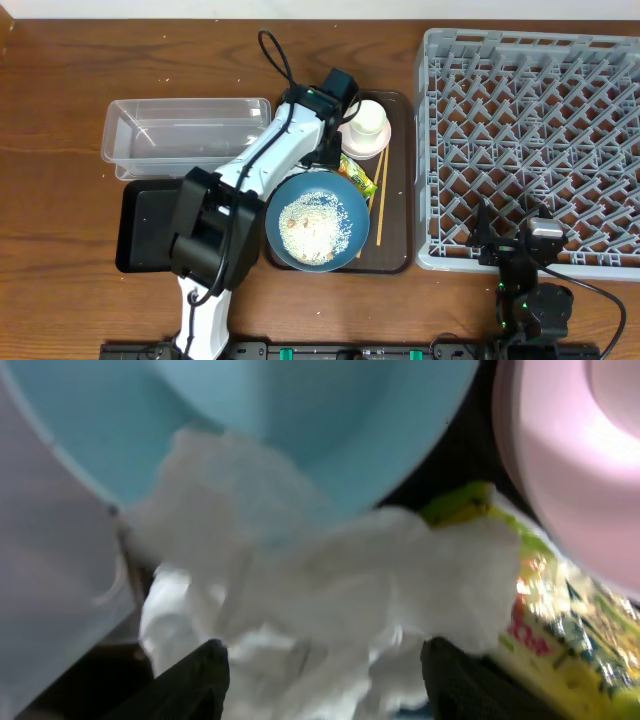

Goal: Sort waste into correct bins and load items into the dishwasher rack
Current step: 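Reach the left gripper to the white tissue and grasp it, then carry the tissue with the left gripper and drop it into the clear bin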

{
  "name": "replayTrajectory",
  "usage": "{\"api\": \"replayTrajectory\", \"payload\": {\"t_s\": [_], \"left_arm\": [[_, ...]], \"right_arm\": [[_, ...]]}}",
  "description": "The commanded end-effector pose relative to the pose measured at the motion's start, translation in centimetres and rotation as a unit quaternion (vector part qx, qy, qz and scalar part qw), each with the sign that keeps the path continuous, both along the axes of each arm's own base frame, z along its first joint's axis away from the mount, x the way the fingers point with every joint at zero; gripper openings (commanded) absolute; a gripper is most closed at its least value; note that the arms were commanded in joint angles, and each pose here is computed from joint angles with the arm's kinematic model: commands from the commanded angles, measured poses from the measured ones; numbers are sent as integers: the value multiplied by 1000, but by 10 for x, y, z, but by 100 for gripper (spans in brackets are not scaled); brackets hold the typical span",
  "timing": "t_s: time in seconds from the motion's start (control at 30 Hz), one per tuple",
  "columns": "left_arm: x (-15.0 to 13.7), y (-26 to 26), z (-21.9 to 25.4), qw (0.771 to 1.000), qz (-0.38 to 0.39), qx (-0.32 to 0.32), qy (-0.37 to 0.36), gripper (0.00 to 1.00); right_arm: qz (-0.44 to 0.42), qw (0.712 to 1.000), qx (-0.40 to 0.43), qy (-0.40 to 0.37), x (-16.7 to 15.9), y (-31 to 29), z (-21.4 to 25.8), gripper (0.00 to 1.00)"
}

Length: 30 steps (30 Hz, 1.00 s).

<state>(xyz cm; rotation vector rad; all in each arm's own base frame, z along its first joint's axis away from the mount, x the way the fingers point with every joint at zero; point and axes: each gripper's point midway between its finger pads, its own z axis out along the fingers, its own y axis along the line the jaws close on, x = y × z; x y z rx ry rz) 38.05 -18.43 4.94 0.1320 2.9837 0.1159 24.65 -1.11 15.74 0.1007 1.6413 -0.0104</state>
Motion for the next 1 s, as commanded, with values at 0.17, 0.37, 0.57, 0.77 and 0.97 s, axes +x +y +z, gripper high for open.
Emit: {"api": "replayTrajectory", "payload": {"t_s": [0.17, 0.37, 0.57, 0.77, 0.97], "left_arm": [[1, 3, -11, 1000, 6, 11, 3, 64], [-11, 9, -24, 999, 15, 20, 20, 63], [-16, 12, -28, 999, 14, 24, 27, 29], [-1, 4, -1, 1000, 15, 4, -9, 14], [12, 14, 58, 996, 23, 6, -89, 6]], "right_arm": [[-6, 1000, 1, 1, 0, -3, -1, 99], [-6, 1000, 1, 1, 0, -3, -1, 99], [-6, 1000, 1, 1, 0, -3, -1, 99], [-6, 1000, 1, 1, 0, -3, -1, 99], [-6, 1000, 1, 1, 0, -3, -1, 99]]}}
